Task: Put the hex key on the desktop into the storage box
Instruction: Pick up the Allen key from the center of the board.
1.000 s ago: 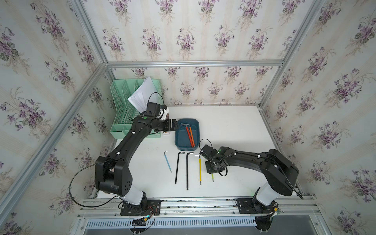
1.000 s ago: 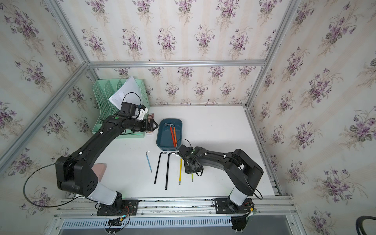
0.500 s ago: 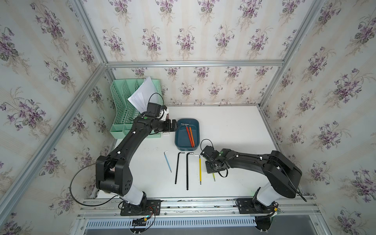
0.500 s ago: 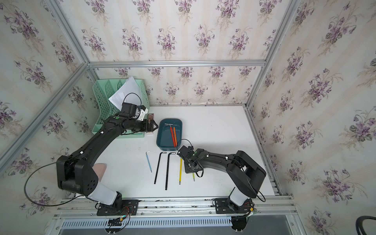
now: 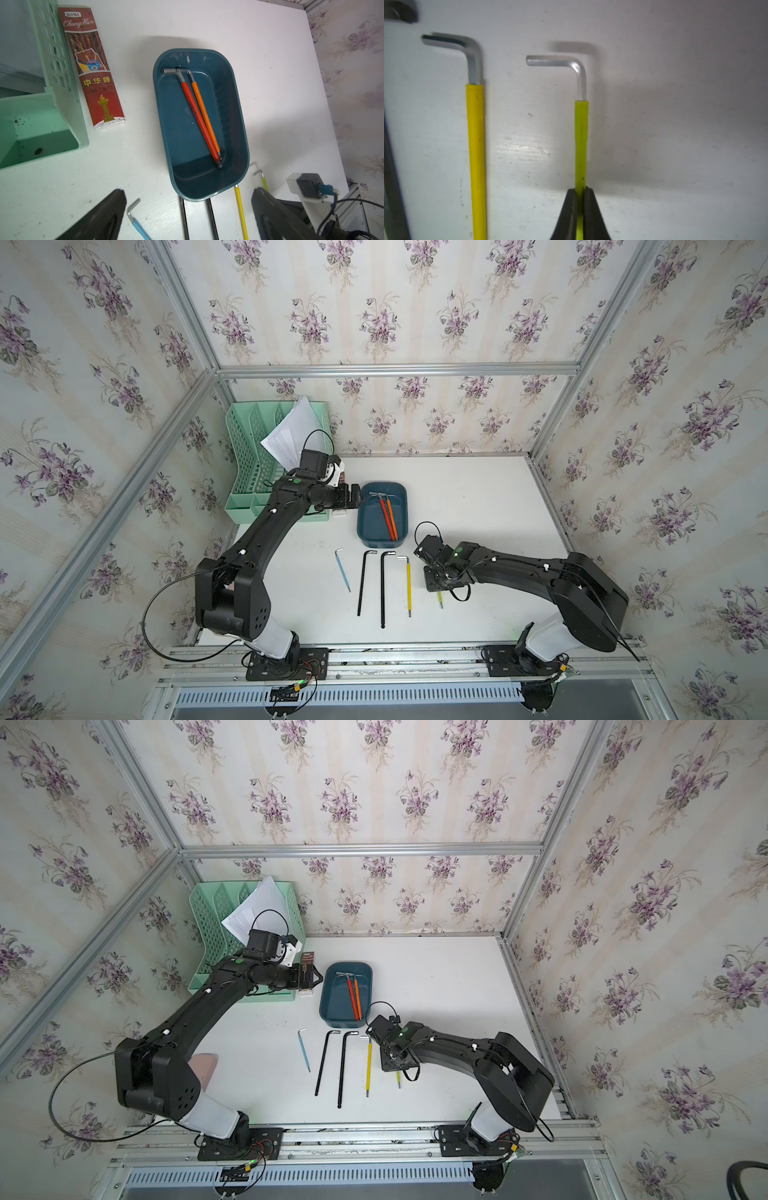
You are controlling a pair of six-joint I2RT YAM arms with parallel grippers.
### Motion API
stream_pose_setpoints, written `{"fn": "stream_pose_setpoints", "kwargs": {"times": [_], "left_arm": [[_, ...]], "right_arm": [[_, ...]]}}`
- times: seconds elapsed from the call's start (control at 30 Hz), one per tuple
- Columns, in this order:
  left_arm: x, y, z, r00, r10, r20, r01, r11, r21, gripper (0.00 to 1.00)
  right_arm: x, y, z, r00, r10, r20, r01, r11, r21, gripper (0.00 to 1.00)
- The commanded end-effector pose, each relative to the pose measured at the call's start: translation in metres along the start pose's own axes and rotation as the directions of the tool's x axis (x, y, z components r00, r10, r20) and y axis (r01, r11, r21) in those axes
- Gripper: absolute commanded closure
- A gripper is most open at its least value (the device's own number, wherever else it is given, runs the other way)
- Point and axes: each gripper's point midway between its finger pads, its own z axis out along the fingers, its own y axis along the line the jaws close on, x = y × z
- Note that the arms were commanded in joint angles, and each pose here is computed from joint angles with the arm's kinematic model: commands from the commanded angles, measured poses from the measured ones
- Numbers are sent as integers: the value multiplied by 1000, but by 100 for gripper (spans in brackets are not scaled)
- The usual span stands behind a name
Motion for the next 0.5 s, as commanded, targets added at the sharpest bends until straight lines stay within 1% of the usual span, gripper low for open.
{"fn": "stream_pose_setpoints", "kwargs": {"times": [0.0, 0.23, 0.33, 0.47], "left_arm": [[-3, -1, -4, 1000, 13, 16, -13, 1000, 1, 1], [-4, 0, -3, 1000, 21, 11, -21, 1000, -8, 1], [-4, 0, -5, 1000, 23, 16, -23, 1000, -12, 1], [-4, 0, -6, 1000, 25, 19, -25, 1000, -17, 1]], "right_arm": [[-7, -2, -9, 999, 23, 30, -23, 1000, -8, 100], [-20, 0, -16, 996, 53, 70, -48, 996, -71, 100], [-33, -4, -24, 988, 76, 138, -67, 996, -67, 100], [-44, -6, -33, 978, 109, 180, -93, 991, -94, 100]]}}
